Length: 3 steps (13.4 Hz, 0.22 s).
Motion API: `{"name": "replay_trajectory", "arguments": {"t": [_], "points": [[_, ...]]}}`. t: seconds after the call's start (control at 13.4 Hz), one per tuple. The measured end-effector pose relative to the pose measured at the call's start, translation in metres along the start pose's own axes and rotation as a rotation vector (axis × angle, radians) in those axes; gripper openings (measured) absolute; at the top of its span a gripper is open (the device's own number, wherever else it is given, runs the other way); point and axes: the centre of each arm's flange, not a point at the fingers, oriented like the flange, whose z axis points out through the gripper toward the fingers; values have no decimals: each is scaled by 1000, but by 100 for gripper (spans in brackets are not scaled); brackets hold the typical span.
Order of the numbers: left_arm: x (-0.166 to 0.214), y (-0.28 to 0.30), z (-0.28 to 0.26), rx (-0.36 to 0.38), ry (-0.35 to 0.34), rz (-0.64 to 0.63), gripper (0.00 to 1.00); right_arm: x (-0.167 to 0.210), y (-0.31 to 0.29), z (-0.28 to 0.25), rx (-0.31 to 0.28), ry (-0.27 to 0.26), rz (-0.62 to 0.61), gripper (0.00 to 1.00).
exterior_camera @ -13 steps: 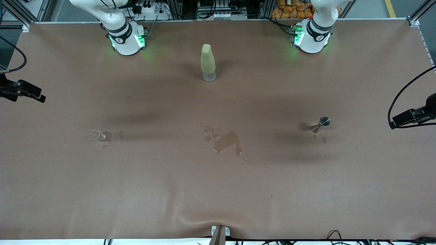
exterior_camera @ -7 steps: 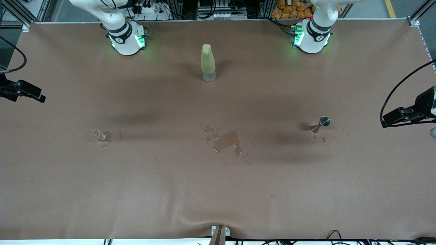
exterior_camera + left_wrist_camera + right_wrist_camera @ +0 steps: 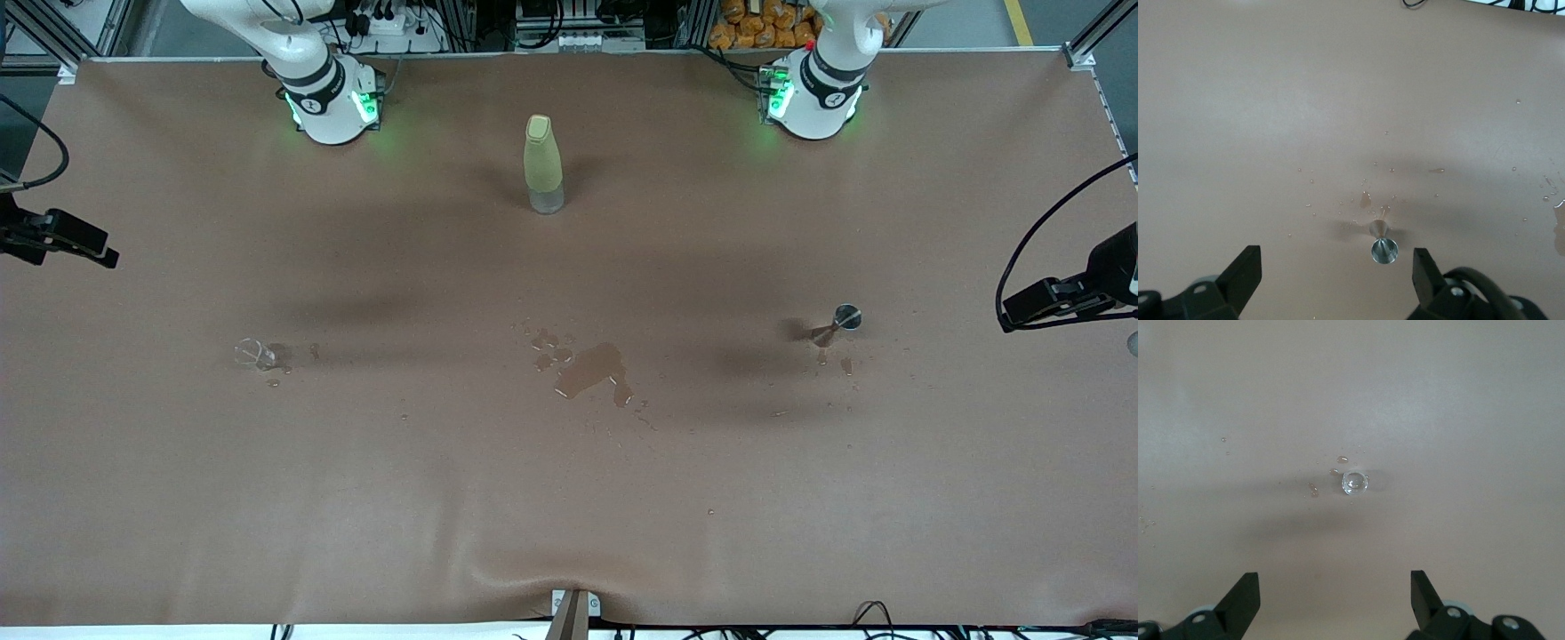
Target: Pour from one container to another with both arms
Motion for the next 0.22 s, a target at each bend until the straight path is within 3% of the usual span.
{"name": "replay_trajectory", "arguments": {"t": [0.22], "points": [[-2,-2,2,3,-23,-3,100,0,0,0,0,0,0,100]]}}
